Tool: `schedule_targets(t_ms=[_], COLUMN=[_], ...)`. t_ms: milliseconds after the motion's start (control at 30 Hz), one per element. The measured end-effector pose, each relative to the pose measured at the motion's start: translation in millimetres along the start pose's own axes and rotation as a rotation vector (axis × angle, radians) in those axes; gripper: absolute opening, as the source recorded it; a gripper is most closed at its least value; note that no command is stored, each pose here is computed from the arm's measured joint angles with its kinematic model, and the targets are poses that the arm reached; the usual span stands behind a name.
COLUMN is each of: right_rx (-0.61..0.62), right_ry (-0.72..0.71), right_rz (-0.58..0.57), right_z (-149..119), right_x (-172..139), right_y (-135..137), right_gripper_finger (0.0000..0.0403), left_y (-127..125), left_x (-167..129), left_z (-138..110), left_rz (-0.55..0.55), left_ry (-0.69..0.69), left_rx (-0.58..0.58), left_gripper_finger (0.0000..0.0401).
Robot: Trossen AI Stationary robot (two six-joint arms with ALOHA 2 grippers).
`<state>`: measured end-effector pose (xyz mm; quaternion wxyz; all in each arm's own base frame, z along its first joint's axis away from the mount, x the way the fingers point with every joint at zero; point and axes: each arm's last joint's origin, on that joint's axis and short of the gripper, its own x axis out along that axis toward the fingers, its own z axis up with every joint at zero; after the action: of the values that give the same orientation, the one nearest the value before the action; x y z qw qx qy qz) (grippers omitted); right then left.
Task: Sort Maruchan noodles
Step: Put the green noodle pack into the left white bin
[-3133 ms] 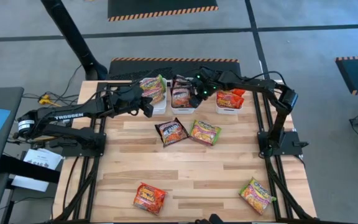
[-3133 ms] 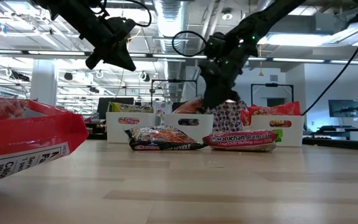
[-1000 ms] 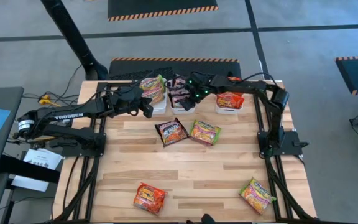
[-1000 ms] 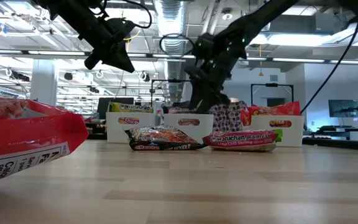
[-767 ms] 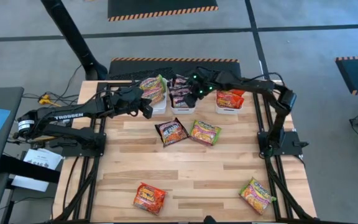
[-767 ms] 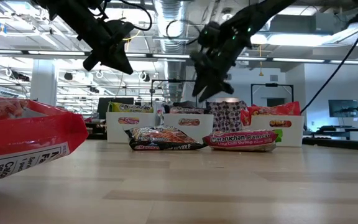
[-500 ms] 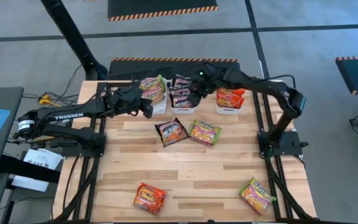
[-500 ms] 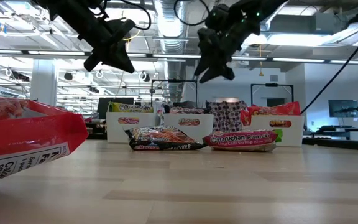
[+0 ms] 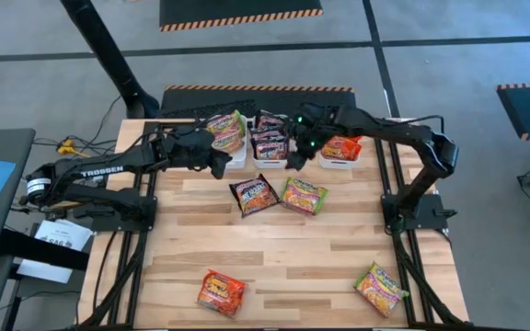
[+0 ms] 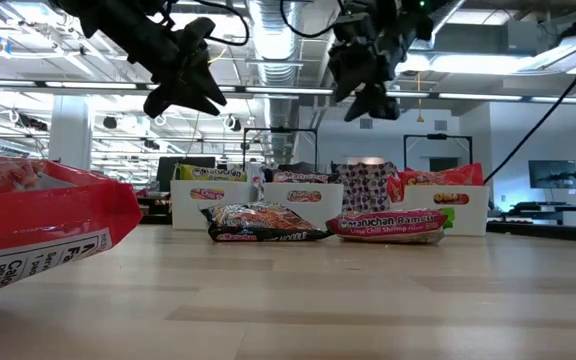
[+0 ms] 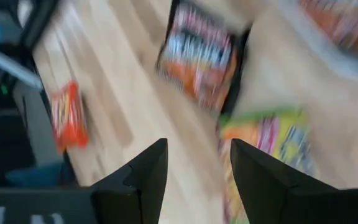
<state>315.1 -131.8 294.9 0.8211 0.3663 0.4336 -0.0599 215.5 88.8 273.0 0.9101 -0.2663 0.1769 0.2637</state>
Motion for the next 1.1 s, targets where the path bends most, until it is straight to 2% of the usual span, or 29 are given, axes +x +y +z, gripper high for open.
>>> schedule_targets(t_ms=[100, 200, 367, 467, 667, 867, 1100], right_rx=[0.038, 0.062, -0.015, -0.004, -0.016, -0.082, -0.107], right_ry=[0.104, 0.209, 0.313, 0.359, 0.442, 0.396, 0.339], right_rz=[-0.017, -0.045, -0.183, -0.245, -0.281, -0.390, -0.416], right_z=[-14.1, -28.4, -53.5, -67.2, -93.1, -109.4, -96.7], right_x=[6.3, 16.2, 25.3, 29.4, 36.4, 42.0, 66.1], right_y=[9.9, 20.7, 40.9, 52.5, 77.0, 93.6, 85.7], right_gripper_finger=[0.0201, 0.0200, 0.0200, 0.0200, 0.0207, 0.0241, 0.0255], left_y=[-0.7, -3.0, -7.5, -9.7, -12.9, -14.6, -20.3], left_x=[0.0, -0.3, -0.8, -1.1, -1.5, -1.9, -2.8], left_z=[-0.2, -1.3, -3.7, -5.0, -7.1, -11.0, -14.7], left_rz=[-0.020, -0.099, -0.177, -0.186, -0.199, -0.197, -0.219], left_ry=[0.011, 0.058, 0.102, 0.107, 0.115, 0.145, 0.163], left_rx=[-0.065, -0.098, -0.067, -0.062, -0.028, -0.022, -0.012], left_gripper_finger=[0.0119, 0.0128, 0.0130, 0.0130, 0.0130, 0.0130, 0.0130])
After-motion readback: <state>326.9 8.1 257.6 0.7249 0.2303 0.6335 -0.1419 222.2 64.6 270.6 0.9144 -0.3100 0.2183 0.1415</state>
